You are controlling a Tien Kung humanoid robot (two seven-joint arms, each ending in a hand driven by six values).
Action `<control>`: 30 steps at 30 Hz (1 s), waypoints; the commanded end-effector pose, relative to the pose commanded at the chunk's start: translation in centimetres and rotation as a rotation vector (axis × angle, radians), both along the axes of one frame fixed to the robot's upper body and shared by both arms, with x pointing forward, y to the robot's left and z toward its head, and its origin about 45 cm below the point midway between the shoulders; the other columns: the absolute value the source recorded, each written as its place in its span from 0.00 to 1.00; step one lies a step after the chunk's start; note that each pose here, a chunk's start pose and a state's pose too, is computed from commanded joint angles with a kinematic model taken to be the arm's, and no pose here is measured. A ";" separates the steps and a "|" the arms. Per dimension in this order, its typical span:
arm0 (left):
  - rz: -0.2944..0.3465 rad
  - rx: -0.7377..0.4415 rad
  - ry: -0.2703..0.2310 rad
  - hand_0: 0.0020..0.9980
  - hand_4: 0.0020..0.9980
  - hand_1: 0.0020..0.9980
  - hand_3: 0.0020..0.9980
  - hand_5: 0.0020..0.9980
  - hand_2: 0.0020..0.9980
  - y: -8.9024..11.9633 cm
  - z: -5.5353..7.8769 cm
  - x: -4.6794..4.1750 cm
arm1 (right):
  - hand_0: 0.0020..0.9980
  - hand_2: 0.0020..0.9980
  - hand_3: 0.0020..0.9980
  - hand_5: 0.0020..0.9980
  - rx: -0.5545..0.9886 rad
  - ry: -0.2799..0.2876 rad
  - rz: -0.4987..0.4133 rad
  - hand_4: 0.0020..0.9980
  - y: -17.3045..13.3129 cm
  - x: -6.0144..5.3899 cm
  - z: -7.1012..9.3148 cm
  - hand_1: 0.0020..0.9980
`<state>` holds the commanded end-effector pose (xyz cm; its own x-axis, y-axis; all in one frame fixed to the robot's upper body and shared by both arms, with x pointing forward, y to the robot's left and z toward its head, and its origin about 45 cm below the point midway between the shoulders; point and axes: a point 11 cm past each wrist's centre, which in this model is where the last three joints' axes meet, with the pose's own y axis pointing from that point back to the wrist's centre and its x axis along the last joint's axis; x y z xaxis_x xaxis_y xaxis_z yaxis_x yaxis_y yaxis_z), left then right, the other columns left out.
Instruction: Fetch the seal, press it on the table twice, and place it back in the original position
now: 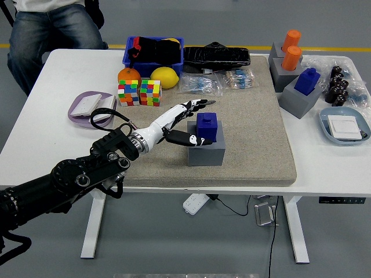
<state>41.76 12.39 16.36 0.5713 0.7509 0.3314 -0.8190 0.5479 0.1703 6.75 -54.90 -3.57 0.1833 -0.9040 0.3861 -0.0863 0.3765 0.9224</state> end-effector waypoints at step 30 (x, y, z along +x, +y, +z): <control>0.610 -0.121 -0.274 1.00 0.95 1.00 1.00 0.76 1.00 21.5 8.6 5.48 | 0.92 0.78 0.79 0.63 -0.003 -0.020 -0.027 0.95 -0.2 0.2 0.2 0.78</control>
